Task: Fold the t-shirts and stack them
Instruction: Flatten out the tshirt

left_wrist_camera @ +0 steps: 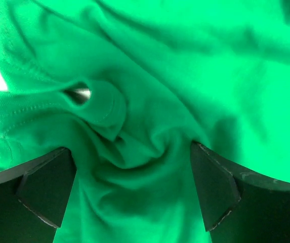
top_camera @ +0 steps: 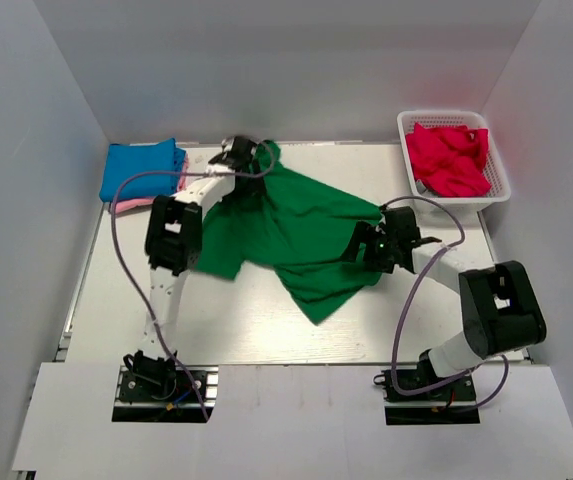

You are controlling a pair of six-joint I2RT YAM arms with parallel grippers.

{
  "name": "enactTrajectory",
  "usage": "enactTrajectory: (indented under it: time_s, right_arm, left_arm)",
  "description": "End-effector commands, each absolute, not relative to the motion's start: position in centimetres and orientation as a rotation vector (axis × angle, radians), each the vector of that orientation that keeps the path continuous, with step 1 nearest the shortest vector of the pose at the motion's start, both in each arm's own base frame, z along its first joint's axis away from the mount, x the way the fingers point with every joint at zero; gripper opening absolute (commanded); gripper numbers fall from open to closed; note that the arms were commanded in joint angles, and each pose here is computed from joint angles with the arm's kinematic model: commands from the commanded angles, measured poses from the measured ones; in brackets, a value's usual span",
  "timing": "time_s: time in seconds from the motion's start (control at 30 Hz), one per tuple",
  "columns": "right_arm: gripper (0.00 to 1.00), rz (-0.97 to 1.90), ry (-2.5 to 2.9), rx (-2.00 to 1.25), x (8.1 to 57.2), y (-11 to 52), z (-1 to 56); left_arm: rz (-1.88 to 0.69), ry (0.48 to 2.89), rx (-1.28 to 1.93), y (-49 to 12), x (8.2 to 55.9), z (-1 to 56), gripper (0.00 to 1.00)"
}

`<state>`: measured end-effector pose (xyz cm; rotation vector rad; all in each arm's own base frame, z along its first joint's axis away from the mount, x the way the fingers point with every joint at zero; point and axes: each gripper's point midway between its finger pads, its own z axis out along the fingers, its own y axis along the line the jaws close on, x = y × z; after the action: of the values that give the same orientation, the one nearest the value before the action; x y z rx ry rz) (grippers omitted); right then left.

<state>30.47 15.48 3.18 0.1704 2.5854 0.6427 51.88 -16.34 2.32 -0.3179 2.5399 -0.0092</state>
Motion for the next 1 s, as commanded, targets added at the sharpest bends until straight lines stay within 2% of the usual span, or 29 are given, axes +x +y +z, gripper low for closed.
enactTrajectory:
  time_s: [0.0, 0.1, 0.2, 0.33, 0.43, 0.53, 0.57, 0.6, 0.63, 0.8, 0.83, 0.9, 0.97]
  right_arm:
    - [0.89, 0.687, 2.824, 0.172, 22.0, 16.8, -1.0]
    - [0.89, 0.843, 2.845, -0.032, 18.7, 19.8, -0.1]
    - [0.89, 0.919, 2.770, -0.198, 18.3, 22.0, 2.3]
    - [0.90, 0.860, 2.617, -0.264, 21.6, 22.4, 5.9]
    - [0.90, 0.802, 2.541, -0.249, 23.6, 22.2, 8.1]
    - [0.90, 0.668, 2.535, -0.098, 25.6, 20.7, 8.9]
    - [0.90, 0.614, 2.538, -0.069, 26.0, 20.0, 8.7]
    - [0.90, 0.561, 2.537, -0.023, 26.5, 19.1, 8.7]
    - [0.90, 0.543, 2.541, 0.023, 26.7, 18.7, 8.6]
    - [0.90, 0.304, 2.543, 0.239, 27.6, 13.8, 8.1]
    - [0.90, 0.276, 2.538, 0.282, 27.9, 12.7, 8.1]
    - [0.90, 0.238, 2.517, 0.322, 27.9, 11.6, 8.3]
    - [0.90, 0.184, 2.498, 0.367, 28.2, 9.8, 8.4]
  left_arm:
    - [-0.155, 2.516, -0.161, -19.7, 56.8, 1.1, 0.99]
    - [-0.271, 2.417, -0.028, -22.6, 60.0, 2.9, 0.99]
    - [-0.361, 2.304, 0.043, -24.1, 61.4, 5.6, 0.99]
    - [-0.397, 2.253, 0.095, -24.9, 60.8, 9.2, 0.99]
    - [-0.337, 2.211, 0.108, -24.4, 59.2, 14.3, 0.99]
    - [-0.309, 2.160, 0.120, -23.8, 55.5, 19.7, 0.99]
    - [-0.278, 2.218, 0.141, -23.1, 53.2, 17.6, 0.99]
    - [-0.317, 2.125, 0.130, -23.4, 51.3, 22.3, 0.99]
    - [-0.302, 2.189, 0.152, -22.9, 48.7, 19.6, 0.99]
    - [-0.449, 2.274, 0.174, -24.9, 38.2, 18.1, 0.99]
    - [-0.480, 2.349, 0.171, -24.9, 35.5, 15.2, 0.99]
    - [-0.601, 2.373, 0.272, -27.3, 31.1, 14.9, 0.99]
    - [-0.606, 2.471, 0.329, -27.7, 27.3, 12.4, 0.97]
